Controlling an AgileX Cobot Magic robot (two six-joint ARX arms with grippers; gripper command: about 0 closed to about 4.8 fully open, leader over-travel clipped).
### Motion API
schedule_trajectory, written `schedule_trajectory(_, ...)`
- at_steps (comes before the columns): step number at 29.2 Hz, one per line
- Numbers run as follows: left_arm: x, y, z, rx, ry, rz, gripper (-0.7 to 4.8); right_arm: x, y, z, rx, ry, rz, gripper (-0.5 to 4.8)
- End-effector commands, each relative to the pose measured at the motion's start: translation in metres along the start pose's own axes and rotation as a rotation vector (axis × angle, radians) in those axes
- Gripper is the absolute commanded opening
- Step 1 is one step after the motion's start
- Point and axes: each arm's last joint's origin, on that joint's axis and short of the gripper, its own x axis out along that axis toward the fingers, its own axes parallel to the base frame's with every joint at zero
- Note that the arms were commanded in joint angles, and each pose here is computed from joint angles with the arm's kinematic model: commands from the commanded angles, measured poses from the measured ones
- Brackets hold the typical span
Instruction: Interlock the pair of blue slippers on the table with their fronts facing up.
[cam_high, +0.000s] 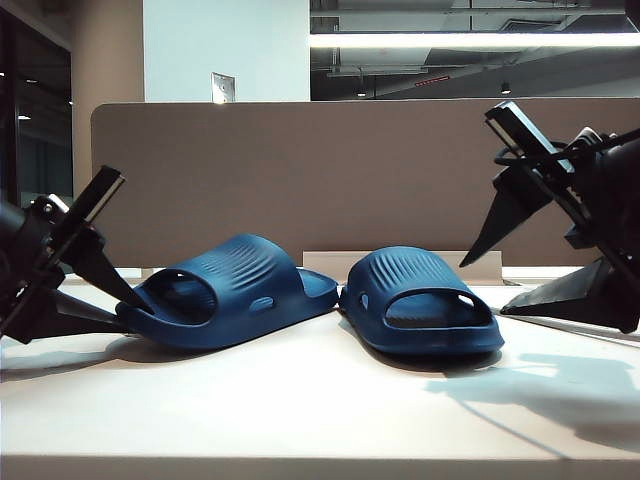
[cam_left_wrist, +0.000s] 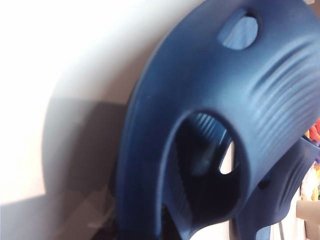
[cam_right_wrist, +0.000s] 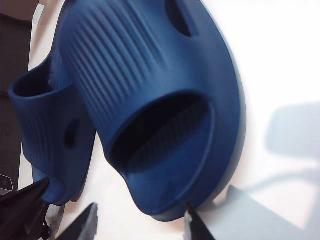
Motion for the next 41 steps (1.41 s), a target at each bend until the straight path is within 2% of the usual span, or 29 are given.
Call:
schedule_trajectory(1, 0.001, 0.006, -0.004, -0.008, 0.027, 0.034, 0.56, 0.000, 0.002, 0.001, -0.007, -0.013, 0.015, 2.16)
schedule_trajectory(5, 0.001, 0.005, -0.004, -0.006, 0.038, 0.024, 0.47, 0.000, 0.002, 0.001, -0.006, -0.016, 0.013, 2.14)
schedule_trajectory(8, 0.001, 0.005, -0.004, 0.022, 0.049, 0.007, -0.05, 0.001, 0.001, 0.001, -0.005, -0.025, 0.001, 2.10)
schedule_trajectory(17, 0.001, 0.001, -0.003, 0.058, 0.058, -0.035, -0.06, 0.008, -0.004, -0.001, 0.038, -0.013, -0.030, 2.10)
schedule_trajectory(28, 0.001, 0.001, -0.003, 0.083, 0.057, -0.034, -0.06, 0.025, -0.014, -0.007, 0.172, 0.007, -0.051, 2.11)
schedule_trajectory(35, 0.001, 0.001, -0.003, 0.104, 0.056, -0.033, -0.06, 0.035, -0.013, -0.017, 0.199, 0.016, -0.010, 2.10)
schedule_trajectory(41, 0.001, 0.001, -0.003, 0.121, 0.057, -0.034, -0.06, 0.041, -0.019, -0.021, 0.218, 0.015, -0.035, 2.10)
